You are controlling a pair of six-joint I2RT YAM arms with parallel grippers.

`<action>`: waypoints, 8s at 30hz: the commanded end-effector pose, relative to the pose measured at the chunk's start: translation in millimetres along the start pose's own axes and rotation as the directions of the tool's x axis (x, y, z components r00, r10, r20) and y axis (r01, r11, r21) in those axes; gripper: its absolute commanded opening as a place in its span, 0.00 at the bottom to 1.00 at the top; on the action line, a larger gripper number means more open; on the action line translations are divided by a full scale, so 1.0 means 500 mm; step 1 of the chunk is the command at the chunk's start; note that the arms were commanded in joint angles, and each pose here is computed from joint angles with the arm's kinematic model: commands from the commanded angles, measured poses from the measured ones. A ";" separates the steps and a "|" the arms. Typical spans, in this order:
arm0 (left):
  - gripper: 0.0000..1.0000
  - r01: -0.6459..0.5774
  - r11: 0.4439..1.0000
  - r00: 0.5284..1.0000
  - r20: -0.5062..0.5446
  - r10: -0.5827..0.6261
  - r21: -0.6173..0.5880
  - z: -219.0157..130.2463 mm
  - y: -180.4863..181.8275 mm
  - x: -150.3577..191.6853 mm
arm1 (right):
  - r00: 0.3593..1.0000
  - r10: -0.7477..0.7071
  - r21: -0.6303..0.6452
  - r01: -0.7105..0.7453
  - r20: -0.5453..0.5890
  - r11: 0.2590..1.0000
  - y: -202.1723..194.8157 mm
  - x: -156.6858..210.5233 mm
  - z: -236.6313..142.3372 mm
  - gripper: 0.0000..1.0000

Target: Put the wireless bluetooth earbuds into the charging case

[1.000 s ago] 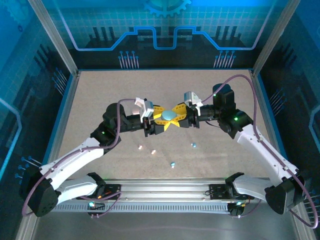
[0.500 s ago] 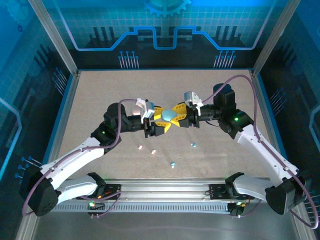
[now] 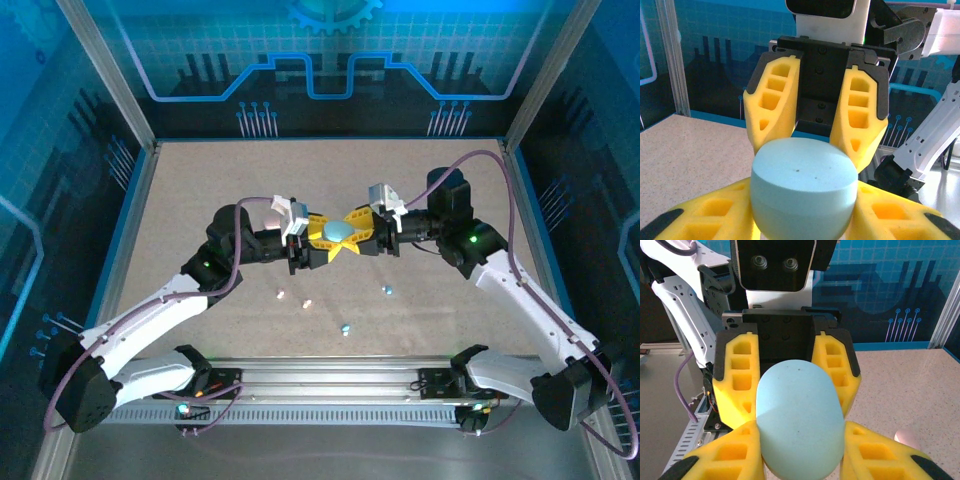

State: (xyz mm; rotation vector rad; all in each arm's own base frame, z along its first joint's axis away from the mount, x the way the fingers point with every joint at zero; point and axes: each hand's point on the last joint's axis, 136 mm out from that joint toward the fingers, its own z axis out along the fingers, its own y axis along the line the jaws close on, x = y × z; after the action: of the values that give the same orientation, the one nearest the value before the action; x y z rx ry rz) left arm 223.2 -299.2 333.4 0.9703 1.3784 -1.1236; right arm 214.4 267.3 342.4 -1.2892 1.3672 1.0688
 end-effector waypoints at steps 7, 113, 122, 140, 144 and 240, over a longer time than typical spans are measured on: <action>0.28 -0.024 0.999 0.999 -0.023 0.025 0.048 0.006 -0.015 -0.004 | 1.000 0.016 0.002 -0.016 0.012 1.000 0.004 -0.020 -0.005 0.33; 0.27 -0.031 0.981 0.987 0.148 0.059 -0.190 -0.042 0.040 0.014 | 0.052 0.992 0.922 -0.377 0.119 -0.091 -0.099 0.668 -0.092 0.52; 0.27 -0.031 0.981 0.988 0.145 0.060 -0.191 -0.043 0.040 0.015 | 0.083 0.991 0.932 -0.356 0.102 -0.066 -0.118 0.662 -0.096 0.50; 0.27 -0.027 0.982 0.988 0.143 0.055 -0.187 -0.042 0.039 0.014 | 0.049 0.998 0.965 -0.255 -0.044 0.055 -0.115 0.677 -0.111 0.37; 0.27 -0.026 0.982 0.988 0.142 0.053 -0.188 -0.041 0.041 0.014 | 0.035 0.997 0.966 -0.245 -0.072 0.078 -0.112 0.682 -0.111 0.34; 0.27 -0.082 0.918 0.989 0.079 0.122 -0.388 -0.028 0.150 0.099 | 0.137 0.982 0.075 -0.989 0.134 0.127 -0.123 0.064 -0.008 0.21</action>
State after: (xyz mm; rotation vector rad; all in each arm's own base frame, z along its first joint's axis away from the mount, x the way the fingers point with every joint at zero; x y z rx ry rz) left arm 287.3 -269.5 267.5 0.6691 1.4578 -0.7892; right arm 277.5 250.8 300.6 0.0847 2.3315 1.7936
